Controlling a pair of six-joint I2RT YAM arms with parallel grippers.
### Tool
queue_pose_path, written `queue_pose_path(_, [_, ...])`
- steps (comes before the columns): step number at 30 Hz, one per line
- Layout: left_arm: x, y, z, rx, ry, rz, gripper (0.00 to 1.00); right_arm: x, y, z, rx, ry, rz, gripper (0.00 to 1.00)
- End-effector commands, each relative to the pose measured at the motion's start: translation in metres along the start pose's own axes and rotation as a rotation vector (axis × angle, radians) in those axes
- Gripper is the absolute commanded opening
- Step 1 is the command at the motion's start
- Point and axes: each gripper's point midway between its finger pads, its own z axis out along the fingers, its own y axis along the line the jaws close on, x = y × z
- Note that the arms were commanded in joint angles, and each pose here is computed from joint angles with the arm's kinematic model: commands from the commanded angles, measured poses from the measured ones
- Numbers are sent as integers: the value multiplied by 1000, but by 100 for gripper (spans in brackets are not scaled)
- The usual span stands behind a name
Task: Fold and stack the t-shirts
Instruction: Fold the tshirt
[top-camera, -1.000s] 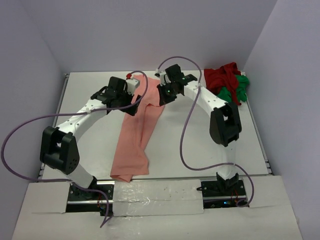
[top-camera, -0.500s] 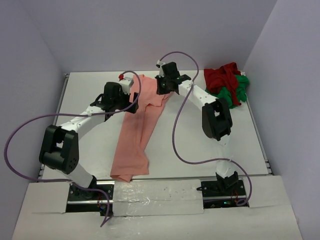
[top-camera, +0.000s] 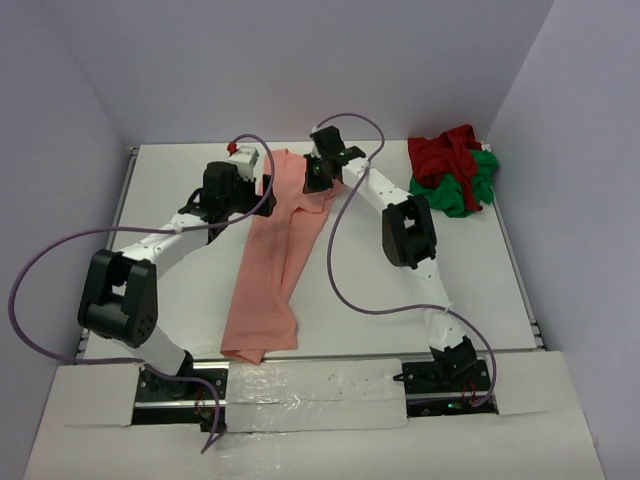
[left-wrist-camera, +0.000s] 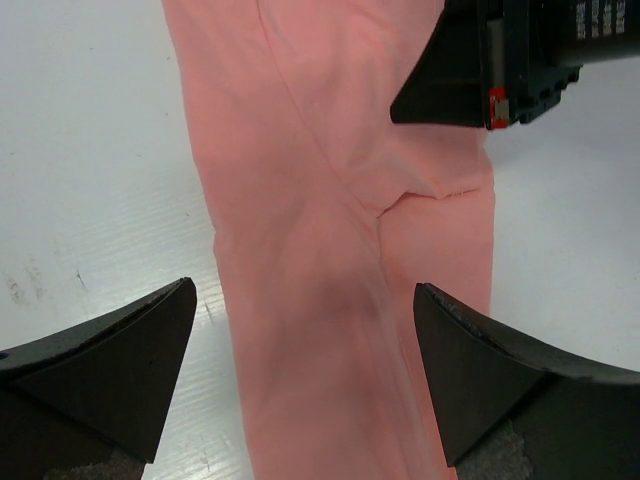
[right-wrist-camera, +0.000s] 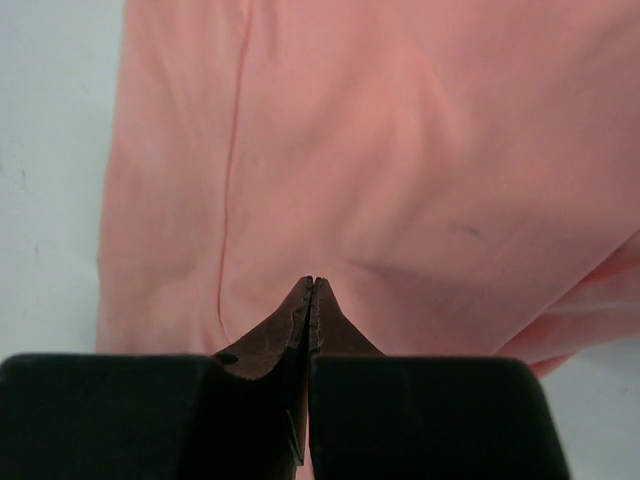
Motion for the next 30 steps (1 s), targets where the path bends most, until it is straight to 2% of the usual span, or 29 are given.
queue_pose_path(1, [-22,-2,7,10,-59,-29,99,11,5,-8,-17,62,78,0])
queue_pose_path(9, [-30,-6,-1,25,-89,-34,99,45,-1,-2,-50,193,104,0])
queue_pose_path(12, [-34,-7,-11,30,-107,-23,99,45,2,2,-63,188,95,0])
queue_pose_path(19, [-41,-8,-37,36,-154,17,99,45,55,9,-267,167,-7,0])
queue_pose_path(22, [-47,1,-46,-8,-197,23,99,42,67,9,-300,132,13,0])
queue_pose_path(24, [-48,11,-48,-49,-219,12,99,36,60,14,-254,72,29,0])
queue_pose_path(25, [-48,14,-48,-60,-226,8,99,16,58,7,-200,-18,17,0])
queue_pose_path(28, [-46,25,-42,-94,-229,-12,99,-3,49,-5,-63,-118,-76,0])
queue_pose_path(30, [-42,31,-34,-104,-205,-30,99,-26,28,-14,121,-230,-133,0])
